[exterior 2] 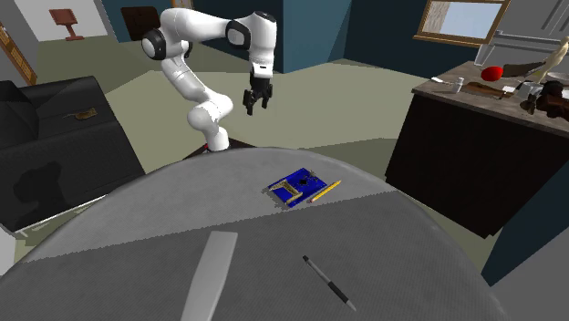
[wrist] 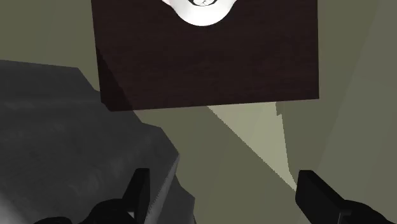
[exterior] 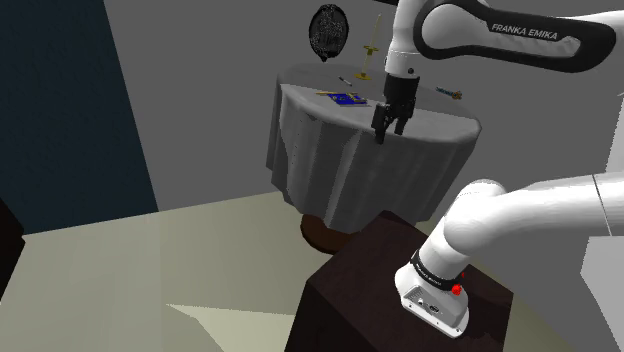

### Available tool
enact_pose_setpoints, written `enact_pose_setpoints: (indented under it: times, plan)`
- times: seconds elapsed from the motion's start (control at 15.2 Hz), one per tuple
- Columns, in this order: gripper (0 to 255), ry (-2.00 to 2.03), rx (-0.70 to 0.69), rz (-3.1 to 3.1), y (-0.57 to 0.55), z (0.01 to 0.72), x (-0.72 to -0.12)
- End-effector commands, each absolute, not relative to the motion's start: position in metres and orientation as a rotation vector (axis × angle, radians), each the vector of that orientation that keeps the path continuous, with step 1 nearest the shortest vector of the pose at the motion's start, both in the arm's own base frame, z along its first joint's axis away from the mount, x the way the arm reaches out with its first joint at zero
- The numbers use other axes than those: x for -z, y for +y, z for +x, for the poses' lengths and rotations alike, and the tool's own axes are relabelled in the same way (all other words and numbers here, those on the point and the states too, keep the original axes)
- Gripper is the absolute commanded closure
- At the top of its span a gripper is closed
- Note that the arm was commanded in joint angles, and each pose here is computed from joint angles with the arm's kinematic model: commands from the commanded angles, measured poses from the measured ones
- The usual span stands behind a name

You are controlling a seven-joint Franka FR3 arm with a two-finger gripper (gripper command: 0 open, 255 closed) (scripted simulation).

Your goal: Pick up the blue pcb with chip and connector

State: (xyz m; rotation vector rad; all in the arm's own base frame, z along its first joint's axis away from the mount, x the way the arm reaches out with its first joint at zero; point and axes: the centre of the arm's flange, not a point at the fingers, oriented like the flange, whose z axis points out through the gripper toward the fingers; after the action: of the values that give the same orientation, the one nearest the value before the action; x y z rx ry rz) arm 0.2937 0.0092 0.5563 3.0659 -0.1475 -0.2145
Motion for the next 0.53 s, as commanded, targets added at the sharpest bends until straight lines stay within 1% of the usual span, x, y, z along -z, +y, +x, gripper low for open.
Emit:
enact_pose_setpoints:
  times: [0.0,0.46]
  plan:
    - [0,-0.148,0.214,3.066,0.009,0.294,-0.556]
    - [0,-0.251,0.206,3.064,-0.03,0.377,-0.557]
